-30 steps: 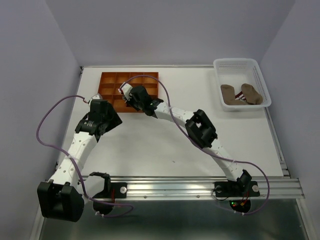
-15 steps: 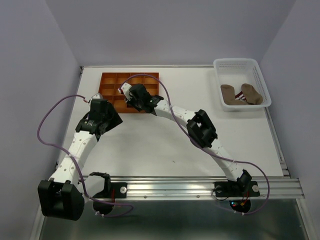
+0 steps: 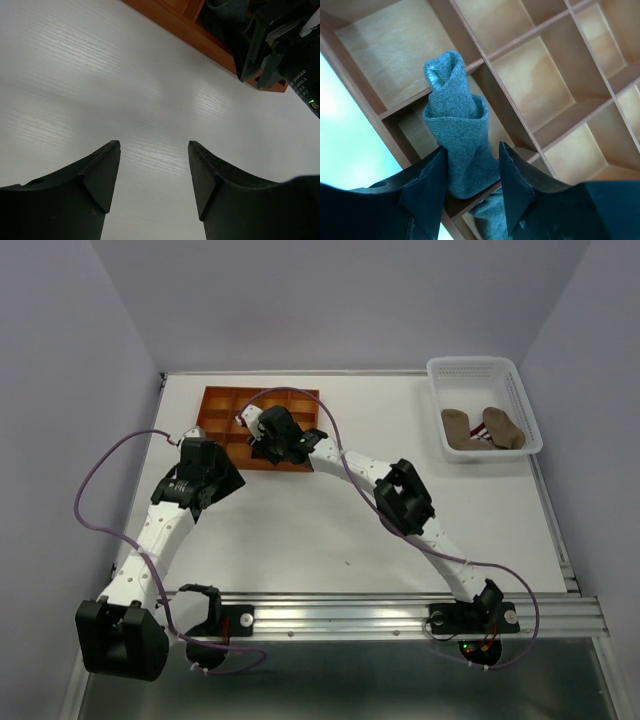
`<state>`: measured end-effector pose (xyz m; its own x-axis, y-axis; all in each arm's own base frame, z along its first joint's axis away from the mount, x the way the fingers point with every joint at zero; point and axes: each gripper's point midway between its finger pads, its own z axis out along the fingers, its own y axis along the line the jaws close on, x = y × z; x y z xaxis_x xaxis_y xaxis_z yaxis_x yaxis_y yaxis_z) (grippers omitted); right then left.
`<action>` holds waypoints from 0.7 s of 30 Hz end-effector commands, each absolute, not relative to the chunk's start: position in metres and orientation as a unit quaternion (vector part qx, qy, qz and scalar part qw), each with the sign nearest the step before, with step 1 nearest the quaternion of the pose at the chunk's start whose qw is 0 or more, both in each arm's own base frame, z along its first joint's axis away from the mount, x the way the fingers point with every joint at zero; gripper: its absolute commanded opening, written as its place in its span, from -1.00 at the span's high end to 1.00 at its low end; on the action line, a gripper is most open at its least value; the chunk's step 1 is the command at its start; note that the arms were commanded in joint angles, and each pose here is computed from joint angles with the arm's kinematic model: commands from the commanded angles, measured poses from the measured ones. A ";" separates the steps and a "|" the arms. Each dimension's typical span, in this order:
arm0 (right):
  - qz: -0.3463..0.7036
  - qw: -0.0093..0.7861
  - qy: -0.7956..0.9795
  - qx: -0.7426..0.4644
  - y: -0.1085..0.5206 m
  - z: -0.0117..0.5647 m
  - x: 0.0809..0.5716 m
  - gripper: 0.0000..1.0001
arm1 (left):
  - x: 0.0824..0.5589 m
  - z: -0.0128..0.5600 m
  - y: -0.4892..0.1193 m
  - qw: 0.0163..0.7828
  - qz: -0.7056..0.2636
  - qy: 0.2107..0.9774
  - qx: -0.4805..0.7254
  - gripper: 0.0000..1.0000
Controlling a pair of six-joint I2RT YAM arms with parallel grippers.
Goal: Roll the socks
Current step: Place the rolled socks into the container
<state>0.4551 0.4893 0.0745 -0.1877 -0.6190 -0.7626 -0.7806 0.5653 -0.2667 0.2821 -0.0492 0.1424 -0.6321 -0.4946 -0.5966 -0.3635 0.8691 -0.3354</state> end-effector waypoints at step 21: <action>0.212 0.503 0.721 -0.428 0.519 0.190 0.435 0.65 | 0.291 0.155 -0.050 0.379 -0.101 0.889 -0.237 -0.36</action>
